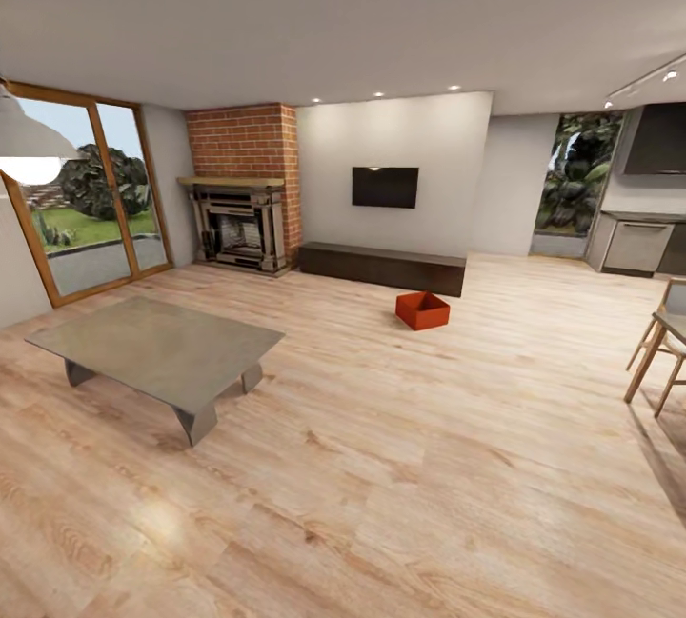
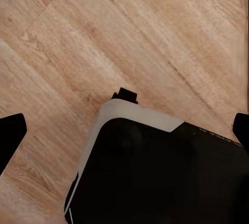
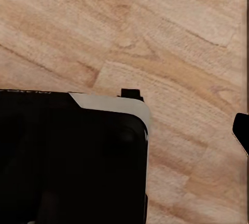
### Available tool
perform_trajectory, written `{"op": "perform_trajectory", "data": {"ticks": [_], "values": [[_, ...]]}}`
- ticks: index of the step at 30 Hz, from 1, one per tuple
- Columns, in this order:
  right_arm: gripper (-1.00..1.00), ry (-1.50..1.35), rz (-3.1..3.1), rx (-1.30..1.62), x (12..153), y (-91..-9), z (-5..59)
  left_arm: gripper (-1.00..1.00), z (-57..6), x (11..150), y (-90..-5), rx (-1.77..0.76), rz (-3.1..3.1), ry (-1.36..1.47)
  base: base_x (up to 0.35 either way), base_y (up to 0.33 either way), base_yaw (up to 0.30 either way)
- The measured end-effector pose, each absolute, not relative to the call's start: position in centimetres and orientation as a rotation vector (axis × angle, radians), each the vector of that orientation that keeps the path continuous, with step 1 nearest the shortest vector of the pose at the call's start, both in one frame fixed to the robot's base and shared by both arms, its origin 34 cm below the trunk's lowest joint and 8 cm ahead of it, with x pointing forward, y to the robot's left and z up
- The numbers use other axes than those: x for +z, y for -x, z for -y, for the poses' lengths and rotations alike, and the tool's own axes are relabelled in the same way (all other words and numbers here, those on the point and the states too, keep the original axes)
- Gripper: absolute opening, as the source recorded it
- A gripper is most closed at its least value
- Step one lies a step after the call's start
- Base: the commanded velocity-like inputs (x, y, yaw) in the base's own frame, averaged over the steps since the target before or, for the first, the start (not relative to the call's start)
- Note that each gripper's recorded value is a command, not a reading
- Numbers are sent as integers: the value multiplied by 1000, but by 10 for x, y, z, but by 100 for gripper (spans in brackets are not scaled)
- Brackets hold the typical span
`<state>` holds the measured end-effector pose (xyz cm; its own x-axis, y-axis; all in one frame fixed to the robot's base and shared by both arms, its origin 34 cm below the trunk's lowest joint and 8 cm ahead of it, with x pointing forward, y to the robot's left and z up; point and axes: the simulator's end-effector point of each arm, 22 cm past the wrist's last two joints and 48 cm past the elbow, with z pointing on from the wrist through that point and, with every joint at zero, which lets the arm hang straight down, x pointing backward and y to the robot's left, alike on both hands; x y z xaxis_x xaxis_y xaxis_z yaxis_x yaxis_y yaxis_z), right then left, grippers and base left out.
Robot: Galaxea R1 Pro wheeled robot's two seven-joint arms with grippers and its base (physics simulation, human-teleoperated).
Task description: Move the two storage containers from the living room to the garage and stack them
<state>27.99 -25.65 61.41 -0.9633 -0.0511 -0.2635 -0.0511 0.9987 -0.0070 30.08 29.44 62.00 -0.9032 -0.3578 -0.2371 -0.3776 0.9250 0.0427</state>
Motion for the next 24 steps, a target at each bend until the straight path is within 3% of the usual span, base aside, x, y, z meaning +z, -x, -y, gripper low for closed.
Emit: {"op": "perform_trajectory", "data": {"ticks": [24], "values": [[100, 74, -2874, 0, 614, -280, 256, 100, -293, 620, -301, 127, -2858, 553, 315, -64, 0]]}}
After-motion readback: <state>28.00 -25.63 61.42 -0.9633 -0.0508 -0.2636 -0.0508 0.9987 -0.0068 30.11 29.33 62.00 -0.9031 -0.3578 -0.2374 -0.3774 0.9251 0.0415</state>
